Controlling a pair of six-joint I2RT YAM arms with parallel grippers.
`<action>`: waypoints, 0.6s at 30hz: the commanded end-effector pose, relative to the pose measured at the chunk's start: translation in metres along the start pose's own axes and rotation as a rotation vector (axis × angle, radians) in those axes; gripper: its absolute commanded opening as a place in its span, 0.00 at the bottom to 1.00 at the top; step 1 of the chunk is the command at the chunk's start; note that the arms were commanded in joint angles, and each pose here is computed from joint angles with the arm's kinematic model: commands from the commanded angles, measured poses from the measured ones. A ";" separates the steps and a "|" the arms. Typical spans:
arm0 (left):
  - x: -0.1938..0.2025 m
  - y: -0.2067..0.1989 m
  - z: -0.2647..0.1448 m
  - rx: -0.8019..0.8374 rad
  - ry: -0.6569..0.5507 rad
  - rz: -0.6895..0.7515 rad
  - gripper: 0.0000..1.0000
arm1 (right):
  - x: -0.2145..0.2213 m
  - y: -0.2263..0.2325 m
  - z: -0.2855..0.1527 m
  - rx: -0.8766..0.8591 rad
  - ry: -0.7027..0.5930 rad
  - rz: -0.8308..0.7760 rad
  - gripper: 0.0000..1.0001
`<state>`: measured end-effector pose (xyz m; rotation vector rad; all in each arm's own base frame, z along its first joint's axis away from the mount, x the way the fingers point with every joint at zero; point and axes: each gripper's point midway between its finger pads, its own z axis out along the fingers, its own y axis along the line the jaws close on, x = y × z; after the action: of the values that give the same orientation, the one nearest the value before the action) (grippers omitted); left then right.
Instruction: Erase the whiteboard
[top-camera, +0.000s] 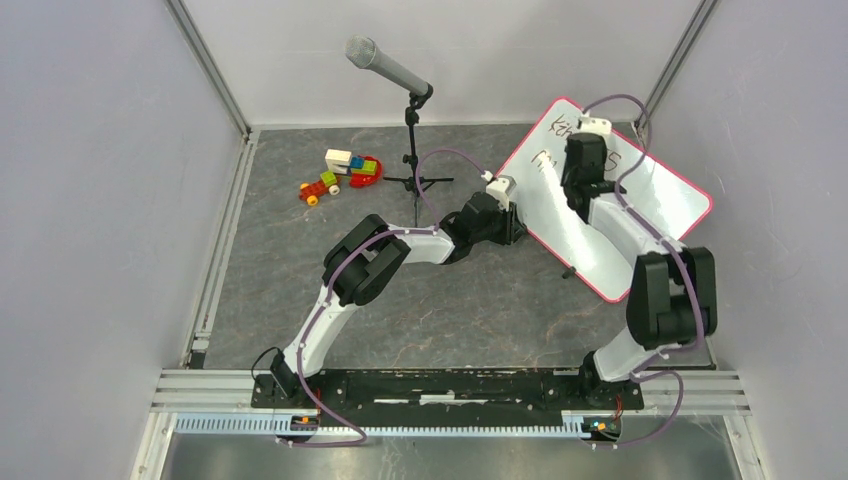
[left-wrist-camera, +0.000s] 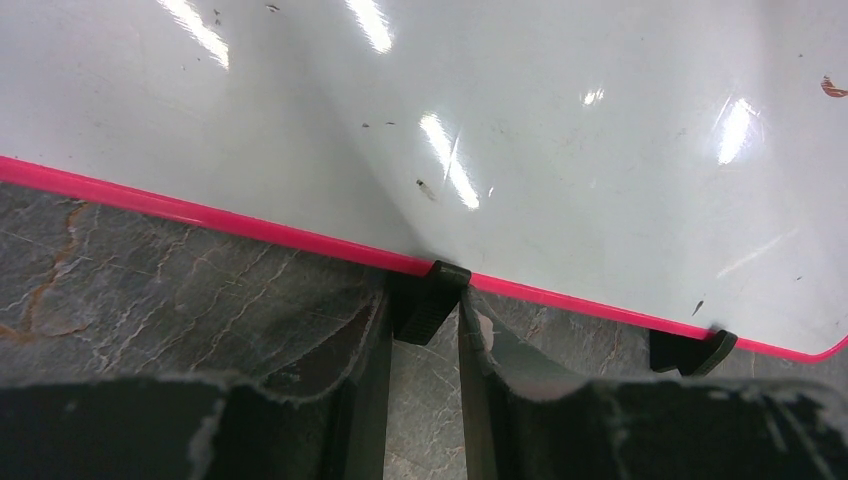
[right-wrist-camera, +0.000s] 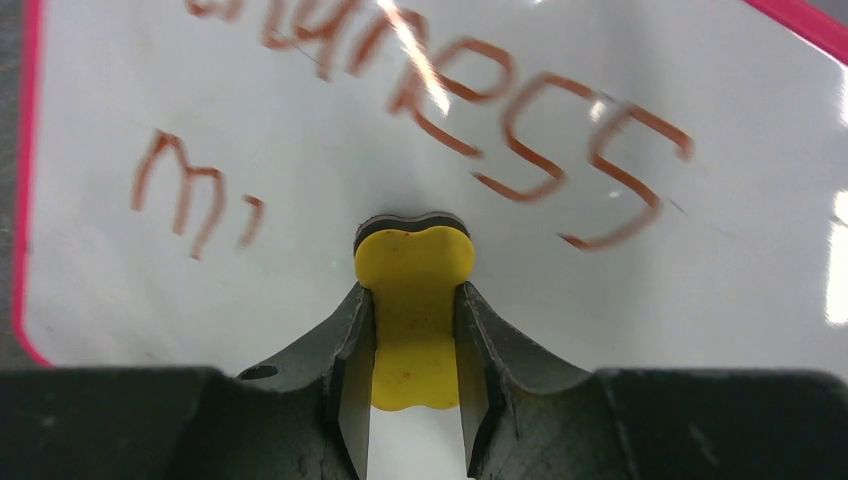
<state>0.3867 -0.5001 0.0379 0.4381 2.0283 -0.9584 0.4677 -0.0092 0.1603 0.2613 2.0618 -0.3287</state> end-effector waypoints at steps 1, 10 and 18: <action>0.005 0.025 0.002 -0.090 -0.012 -0.044 0.02 | 0.022 -0.070 -0.022 0.173 0.014 0.035 0.33; 0.005 0.024 0.002 -0.089 -0.013 -0.043 0.02 | 0.030 -0.075 -0.034 0.163 -0.009 0.023 0.34; 0.005 0.025 0.003 -0.092 -0.013 -0.046 0.02 | 0.000 0.008 -0.012 0.042 -0.027 -0.079 0.35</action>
<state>0.3875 -0.5000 0.0384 0.4341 2.0253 -0.9556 0.4286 -0.0347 0.1569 0.2919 2.0541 -0.4665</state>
